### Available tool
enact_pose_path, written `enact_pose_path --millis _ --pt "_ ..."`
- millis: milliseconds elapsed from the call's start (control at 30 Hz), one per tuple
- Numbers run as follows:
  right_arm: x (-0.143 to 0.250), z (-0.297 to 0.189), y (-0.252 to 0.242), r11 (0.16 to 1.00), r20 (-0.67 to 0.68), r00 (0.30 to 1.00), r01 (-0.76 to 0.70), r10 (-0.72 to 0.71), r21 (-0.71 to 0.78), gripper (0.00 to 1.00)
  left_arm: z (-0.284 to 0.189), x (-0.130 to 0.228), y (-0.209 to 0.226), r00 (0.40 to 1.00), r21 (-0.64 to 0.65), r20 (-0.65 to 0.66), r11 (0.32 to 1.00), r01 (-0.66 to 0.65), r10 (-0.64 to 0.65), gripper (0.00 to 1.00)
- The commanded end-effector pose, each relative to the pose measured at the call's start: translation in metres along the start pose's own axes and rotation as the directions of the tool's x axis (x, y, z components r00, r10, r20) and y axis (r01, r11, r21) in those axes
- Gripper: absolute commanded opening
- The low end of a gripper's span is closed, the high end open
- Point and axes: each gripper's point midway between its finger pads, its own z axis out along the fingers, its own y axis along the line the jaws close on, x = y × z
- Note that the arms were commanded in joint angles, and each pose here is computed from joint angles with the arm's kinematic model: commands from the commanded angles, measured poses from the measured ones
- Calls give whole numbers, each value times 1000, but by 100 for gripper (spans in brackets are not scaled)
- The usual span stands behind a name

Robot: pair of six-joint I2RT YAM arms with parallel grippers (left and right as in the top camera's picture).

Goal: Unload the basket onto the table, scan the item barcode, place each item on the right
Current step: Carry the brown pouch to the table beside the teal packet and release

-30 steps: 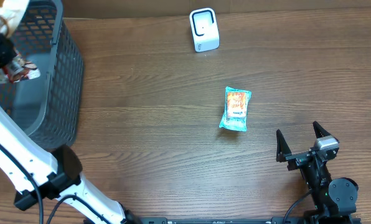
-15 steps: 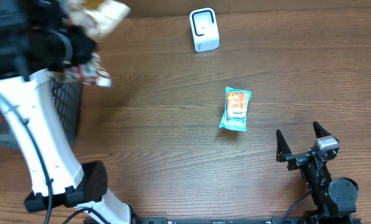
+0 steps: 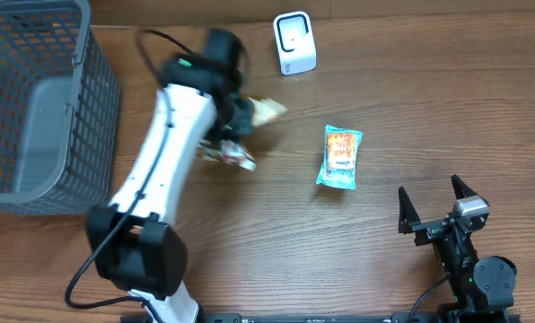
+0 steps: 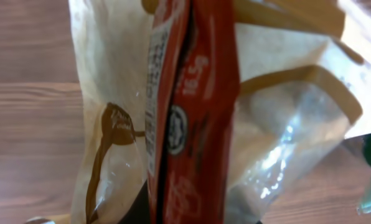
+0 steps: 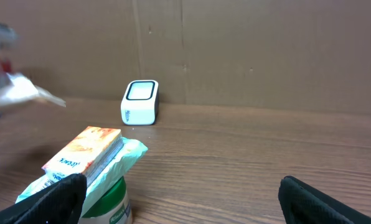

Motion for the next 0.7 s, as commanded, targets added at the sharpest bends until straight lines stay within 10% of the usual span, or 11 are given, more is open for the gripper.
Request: enact_pose_path --millis 0,300,433,667 --pt "2 0 -1 1000 1 1000 4 -4 3 100 26 15 3 985 -106 16 980 170 -169 5" --pt "2 0 -1 1000 1 1000 4 -4 3 100 84 47 0 984 -147 5 973 177 -179 10" --pt "2 0 -1 1000 1 1000 4 -4 3 100 95 53 1 984 -146 1 974 176 -178 46" --pt "2 0 -1 1000 1 1000 4 -4 3 100 107 58 3 986 -142 2 976 163 -164 60"
